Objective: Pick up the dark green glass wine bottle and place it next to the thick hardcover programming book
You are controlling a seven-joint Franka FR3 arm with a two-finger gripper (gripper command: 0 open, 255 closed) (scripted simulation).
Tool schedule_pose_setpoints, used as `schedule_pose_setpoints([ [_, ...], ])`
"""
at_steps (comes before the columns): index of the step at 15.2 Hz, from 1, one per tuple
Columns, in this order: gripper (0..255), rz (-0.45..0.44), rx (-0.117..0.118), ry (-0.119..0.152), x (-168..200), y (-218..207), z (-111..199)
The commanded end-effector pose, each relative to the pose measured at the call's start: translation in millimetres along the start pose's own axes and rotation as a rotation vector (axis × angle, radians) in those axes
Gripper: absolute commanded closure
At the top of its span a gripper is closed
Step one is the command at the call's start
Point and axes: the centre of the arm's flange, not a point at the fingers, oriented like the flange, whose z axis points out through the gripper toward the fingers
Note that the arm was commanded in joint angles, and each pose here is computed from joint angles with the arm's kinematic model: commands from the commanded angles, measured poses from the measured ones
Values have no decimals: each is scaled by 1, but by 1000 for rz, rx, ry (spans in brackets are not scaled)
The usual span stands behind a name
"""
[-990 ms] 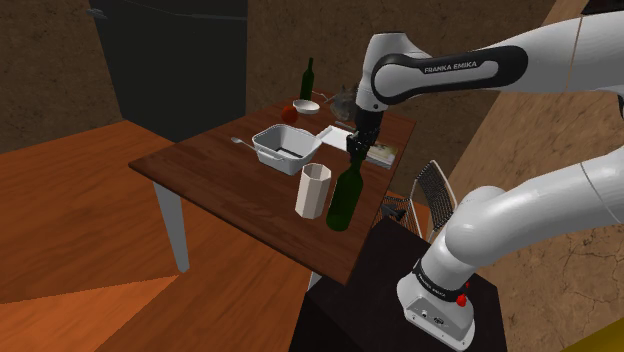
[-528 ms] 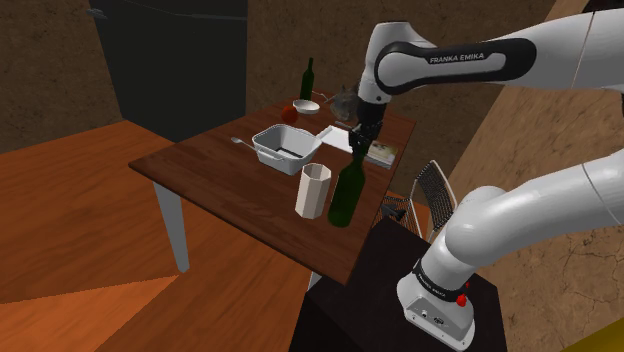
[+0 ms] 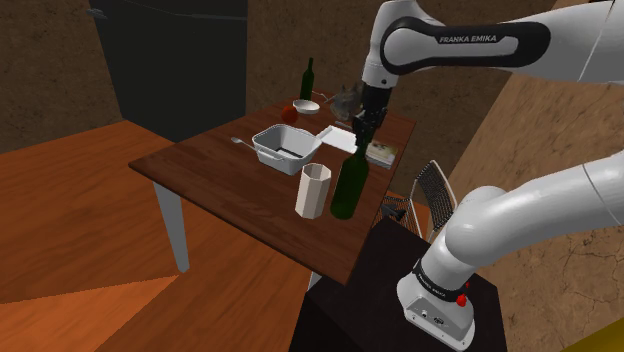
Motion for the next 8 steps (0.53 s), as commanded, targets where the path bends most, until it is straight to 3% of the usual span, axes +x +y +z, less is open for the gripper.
schedule_pose_setpoints([
  [1, 255, 0, 0, 0, 0, 1, -12],
  [8, 255, 0, 0, 0, -2, 2, -49],
])
